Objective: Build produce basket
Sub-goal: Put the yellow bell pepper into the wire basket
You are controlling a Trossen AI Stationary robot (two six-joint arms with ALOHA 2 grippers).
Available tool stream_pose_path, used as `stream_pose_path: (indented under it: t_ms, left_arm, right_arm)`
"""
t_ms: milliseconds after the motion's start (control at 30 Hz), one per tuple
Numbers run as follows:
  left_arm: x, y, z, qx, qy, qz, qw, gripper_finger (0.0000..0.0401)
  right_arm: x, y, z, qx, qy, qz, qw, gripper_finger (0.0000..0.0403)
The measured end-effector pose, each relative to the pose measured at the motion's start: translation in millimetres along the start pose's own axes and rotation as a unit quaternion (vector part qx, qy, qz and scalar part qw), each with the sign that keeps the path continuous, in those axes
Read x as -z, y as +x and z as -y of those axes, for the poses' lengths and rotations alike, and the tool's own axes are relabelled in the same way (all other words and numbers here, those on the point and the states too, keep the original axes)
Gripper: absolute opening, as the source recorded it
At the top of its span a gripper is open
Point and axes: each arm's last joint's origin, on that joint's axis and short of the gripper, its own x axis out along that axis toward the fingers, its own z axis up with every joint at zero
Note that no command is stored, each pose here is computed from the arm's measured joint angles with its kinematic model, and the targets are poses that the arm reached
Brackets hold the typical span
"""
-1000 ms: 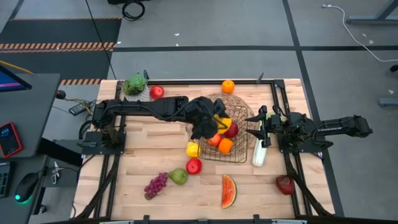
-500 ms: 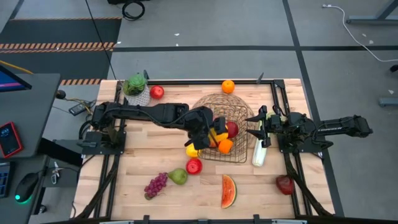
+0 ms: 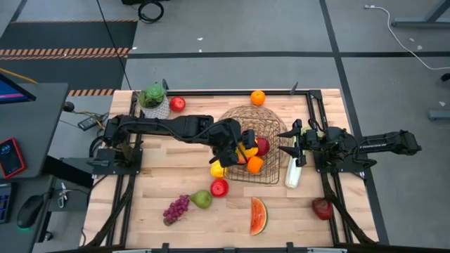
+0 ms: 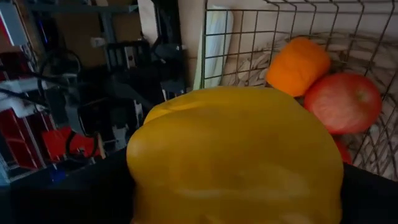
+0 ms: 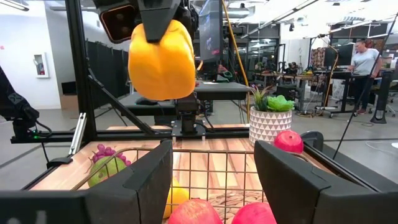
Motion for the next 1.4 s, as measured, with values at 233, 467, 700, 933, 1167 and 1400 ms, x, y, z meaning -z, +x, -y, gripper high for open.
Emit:
stream_pose_path:
  t_ms: [233, 467, 700, 933, 1167, 1400]
  left_arm:
    - [-0.2, 0.0, 0.1, 0.0, -0.058, 0.001, 0.998, 0.0353]
    - [0.0, 0.0, 0.1, 0.0, -0.087, 0.0, 0.996, 0.0353]
    - [4.7, 0.4, 0.2, 0.0, -0.161, -0.004, 0.987, 0.0353]
    - [19.1, 1.5, 0.7, -0.003, -0.291, -0.018, 0.957, 0.0353]
    - [42.4, 2.5, 2.1, -0.016, -0.519, -0.037, 0.854, 0.0353]
    - [64.3, 2.4, 4.3, -0.036, -0.702, -0.05, 0.71, 0.0353]
  right_arm:
    - [0.1, 0.0, 0.0, 0.0, 0.0, 0.0, 1.0, 0.0231]
    - [0.0, 0.0, 0.0, 0.0, 0.0, 0.0, 1.0, 0.0231]
    - [0.0, 0.0, 0.0, 0.0, 0.0, 0.0, 1.0, 0.0231]
    - [0.0, 0.0, 0.0, 0.0, 0.0, 0.0, 1.0, 0.0231]
    - [0.1, 0.0, 0.0, 0.0, 0.0, 0.0, 1.0, 0.0231]
    - [0.1, 0.0, 0.0, 0.0, 0.0, 0.0, 1.0, 0.0231]
